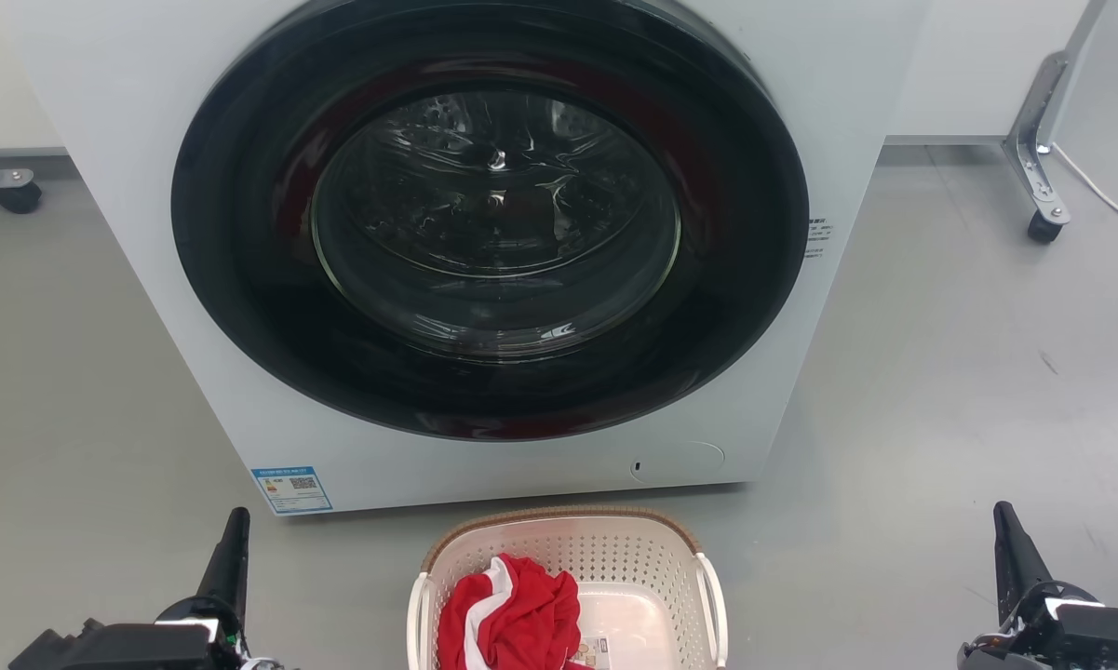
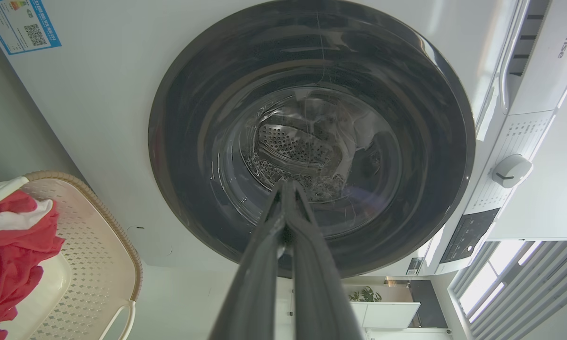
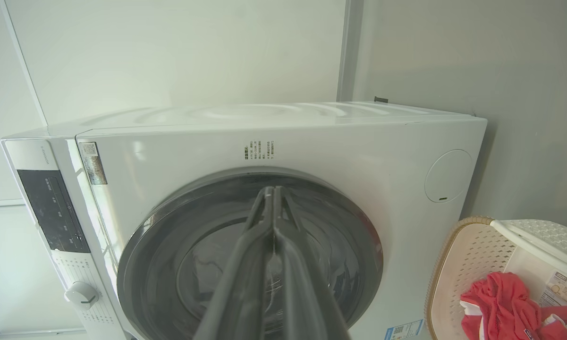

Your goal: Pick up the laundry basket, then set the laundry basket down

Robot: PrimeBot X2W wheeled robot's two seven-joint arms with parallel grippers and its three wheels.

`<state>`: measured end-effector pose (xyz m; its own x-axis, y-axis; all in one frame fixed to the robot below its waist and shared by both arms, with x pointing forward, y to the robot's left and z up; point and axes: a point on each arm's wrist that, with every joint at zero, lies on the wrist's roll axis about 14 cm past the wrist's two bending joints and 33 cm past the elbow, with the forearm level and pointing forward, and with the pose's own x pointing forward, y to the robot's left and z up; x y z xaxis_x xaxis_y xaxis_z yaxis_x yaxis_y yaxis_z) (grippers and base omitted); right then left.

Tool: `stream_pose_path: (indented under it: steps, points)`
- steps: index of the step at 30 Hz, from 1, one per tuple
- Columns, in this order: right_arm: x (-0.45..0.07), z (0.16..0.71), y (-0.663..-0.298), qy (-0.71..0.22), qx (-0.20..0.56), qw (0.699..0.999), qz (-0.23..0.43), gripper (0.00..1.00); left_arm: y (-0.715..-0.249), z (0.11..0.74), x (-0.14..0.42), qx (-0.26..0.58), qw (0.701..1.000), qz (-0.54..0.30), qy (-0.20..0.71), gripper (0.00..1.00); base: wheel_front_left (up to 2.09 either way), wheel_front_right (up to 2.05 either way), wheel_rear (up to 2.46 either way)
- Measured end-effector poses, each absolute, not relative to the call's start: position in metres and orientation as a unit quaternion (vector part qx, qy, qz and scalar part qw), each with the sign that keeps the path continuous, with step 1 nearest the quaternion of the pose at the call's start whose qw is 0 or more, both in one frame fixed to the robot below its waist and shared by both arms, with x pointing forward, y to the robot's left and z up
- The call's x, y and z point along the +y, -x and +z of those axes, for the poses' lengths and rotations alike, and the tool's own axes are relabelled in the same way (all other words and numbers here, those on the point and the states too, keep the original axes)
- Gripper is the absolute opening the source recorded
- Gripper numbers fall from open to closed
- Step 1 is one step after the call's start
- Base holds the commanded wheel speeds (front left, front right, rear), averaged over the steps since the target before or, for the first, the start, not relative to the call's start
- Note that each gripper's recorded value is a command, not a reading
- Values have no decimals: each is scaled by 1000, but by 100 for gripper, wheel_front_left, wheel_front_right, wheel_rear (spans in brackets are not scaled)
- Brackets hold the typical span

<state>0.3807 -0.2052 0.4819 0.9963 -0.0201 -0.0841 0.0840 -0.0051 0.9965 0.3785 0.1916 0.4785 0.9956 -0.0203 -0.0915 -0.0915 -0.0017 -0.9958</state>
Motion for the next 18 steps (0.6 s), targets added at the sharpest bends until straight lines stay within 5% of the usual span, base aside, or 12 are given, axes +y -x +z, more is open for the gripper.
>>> stream_pose_path:
  steps: [18]
  points:
    - [-205,482,-381,-708,23,705,-37,0,-379,478,192,40,705,25,707,0,0,0,0]
